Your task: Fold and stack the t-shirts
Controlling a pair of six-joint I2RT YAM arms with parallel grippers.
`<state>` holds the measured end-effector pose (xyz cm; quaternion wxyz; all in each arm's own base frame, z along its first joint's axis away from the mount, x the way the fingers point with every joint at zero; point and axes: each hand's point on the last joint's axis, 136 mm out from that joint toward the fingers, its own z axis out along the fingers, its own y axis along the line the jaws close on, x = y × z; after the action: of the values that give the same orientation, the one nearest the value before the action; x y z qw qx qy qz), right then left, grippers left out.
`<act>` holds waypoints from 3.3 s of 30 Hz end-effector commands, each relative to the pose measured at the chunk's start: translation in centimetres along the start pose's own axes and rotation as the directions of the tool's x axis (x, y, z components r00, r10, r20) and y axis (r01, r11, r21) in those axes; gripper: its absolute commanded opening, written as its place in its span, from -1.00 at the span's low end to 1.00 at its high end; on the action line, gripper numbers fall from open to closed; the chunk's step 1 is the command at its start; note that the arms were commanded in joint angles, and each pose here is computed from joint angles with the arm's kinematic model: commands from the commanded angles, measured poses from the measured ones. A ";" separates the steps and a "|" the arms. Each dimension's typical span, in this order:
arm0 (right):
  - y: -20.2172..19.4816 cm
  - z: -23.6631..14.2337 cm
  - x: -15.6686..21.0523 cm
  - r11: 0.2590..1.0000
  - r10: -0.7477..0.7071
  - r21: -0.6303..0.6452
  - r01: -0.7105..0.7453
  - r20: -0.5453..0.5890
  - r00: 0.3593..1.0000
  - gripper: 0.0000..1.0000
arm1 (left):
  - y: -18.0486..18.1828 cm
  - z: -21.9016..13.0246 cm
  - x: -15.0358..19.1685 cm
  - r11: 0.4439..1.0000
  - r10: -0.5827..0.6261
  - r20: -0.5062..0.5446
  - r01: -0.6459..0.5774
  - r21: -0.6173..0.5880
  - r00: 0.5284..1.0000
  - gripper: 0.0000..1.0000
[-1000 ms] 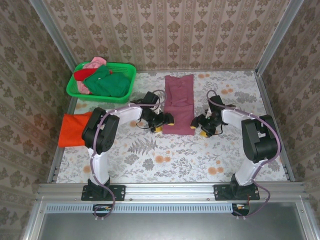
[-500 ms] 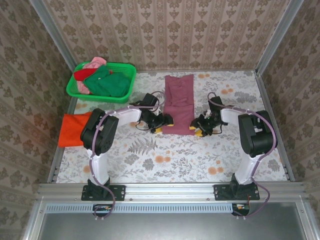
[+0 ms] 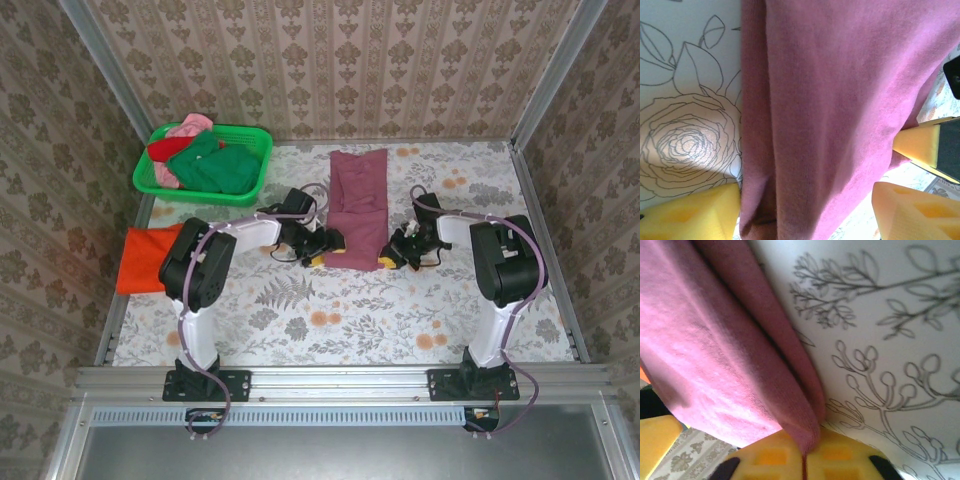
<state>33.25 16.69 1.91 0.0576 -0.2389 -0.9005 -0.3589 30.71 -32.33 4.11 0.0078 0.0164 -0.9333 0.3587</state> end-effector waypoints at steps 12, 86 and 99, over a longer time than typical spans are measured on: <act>-0.1 0.1 0.1 1.000 0.008 0.021 -0.008 -0.004 1.000 -1.00 | 0.3 1.4 2.4 1.000 -0.019 -0.070 0.020 0.012 0.997 -0.78; 2.5 -13.9 -11.2 0.968 -0.061 0.247 -0.048 0.413 0.909 0.46 | -11.0 -5.6 -12.1 0.958 0.194 -0.012 -0.187 0.216 0.981 1.00; 8.3 -9.4 -14.2 0.606 -0.776 0.469 0.642 0.171 0.607 0.62 | -7.1 -4.2 -8.4 0.980 0.158 -0.050 -0.151 0.129 0.986 1.00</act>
<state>47.97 10.30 12.01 -0.2123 0.0118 -0.9624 -0.1689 39.31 -34.78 10.34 0.0346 -0.0548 -0.9079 0.4141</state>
